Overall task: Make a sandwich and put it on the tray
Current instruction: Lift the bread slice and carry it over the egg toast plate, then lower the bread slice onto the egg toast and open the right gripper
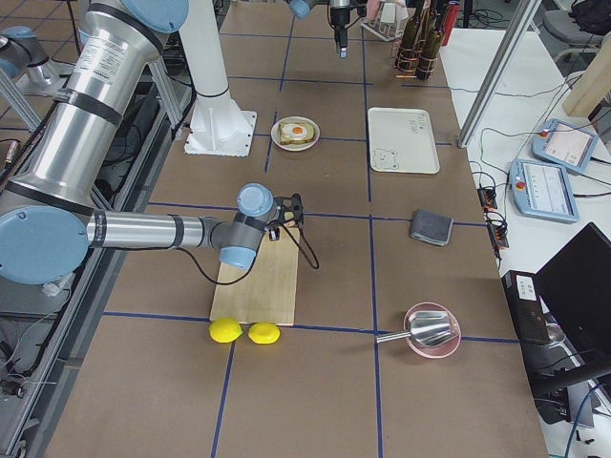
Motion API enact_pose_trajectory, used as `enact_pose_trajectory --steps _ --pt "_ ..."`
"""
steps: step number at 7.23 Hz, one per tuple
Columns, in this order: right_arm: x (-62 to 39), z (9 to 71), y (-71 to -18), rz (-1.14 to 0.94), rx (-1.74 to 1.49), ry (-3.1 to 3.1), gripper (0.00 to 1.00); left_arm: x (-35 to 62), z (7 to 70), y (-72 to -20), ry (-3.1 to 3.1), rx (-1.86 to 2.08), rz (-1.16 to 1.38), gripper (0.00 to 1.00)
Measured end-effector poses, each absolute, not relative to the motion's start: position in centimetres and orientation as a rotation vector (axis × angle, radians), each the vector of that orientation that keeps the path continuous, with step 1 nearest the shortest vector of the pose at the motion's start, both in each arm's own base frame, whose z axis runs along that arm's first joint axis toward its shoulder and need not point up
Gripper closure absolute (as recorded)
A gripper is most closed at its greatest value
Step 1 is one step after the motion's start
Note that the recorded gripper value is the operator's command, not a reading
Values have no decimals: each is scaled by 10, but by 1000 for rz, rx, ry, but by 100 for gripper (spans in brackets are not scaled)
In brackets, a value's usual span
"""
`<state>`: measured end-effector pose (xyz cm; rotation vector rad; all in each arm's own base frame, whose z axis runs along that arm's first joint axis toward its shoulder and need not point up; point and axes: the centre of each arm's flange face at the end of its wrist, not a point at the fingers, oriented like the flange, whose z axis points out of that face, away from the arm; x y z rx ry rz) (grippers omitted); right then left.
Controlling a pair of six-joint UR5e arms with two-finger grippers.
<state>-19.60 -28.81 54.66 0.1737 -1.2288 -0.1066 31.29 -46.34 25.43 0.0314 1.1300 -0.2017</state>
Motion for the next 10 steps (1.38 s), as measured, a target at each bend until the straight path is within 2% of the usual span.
enact_pose_trajectory --steps 4,6,8,10 --pt "-282 413 -372 40 104 -1481 100 314 257 -464 1126 24 -204 0" --pt "-351 337 -395 72 28 -1509 100 314 259 -464 1124 21 -206 0" --pt "-425 295 -371 79 22 -1497 100 314 260 -464 1123 19 -206 0" --pt "-473 287 -338 74 25 -1489 100 314 261 -465 1121 18 -207 0"
